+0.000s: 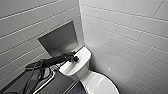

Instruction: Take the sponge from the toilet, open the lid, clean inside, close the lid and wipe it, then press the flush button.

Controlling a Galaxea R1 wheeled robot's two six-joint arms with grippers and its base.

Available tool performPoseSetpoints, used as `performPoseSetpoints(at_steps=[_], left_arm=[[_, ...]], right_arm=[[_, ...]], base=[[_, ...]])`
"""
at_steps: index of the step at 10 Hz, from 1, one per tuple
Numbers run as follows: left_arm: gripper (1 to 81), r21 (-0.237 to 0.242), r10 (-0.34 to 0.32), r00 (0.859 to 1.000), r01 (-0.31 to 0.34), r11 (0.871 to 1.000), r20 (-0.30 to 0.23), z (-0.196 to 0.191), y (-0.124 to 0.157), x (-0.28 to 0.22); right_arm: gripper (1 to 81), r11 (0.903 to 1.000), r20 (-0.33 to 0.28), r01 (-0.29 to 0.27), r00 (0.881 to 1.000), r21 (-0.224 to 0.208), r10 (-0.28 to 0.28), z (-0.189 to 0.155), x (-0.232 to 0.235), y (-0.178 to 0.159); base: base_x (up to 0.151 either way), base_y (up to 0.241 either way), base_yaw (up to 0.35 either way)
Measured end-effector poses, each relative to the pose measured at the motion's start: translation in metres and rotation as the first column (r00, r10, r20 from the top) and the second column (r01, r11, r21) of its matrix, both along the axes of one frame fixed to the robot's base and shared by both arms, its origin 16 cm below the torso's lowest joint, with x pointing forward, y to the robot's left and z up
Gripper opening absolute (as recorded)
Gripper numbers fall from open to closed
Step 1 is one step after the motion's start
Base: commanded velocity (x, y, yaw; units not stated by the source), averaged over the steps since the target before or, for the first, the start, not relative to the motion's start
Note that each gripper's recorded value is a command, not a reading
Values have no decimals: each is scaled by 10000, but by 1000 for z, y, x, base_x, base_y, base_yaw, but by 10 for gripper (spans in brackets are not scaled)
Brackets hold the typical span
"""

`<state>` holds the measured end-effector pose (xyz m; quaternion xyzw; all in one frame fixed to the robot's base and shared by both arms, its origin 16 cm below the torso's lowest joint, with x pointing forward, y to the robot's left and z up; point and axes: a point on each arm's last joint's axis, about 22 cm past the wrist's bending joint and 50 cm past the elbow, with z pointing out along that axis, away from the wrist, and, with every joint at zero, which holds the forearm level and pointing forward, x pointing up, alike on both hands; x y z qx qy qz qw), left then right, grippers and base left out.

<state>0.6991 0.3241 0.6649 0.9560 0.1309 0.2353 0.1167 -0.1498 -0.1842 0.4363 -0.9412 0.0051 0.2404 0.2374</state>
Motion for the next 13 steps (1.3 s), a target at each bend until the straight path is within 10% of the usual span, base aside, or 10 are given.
performPoseSetpoints(at_steps=[6,13], left_arm=[[10,-3,-482,9987,482,9988,169,6,-12,1],[10,-1841,-108,9993,175,9828,370,78,-4,5]], right_arm=[[10,10000,-2,-12,10000,15,12,0,-1,1],[10,10000,-40,-15,10000,16,15,1,0,1]], base=[[0,0,0],[0,0,0]])
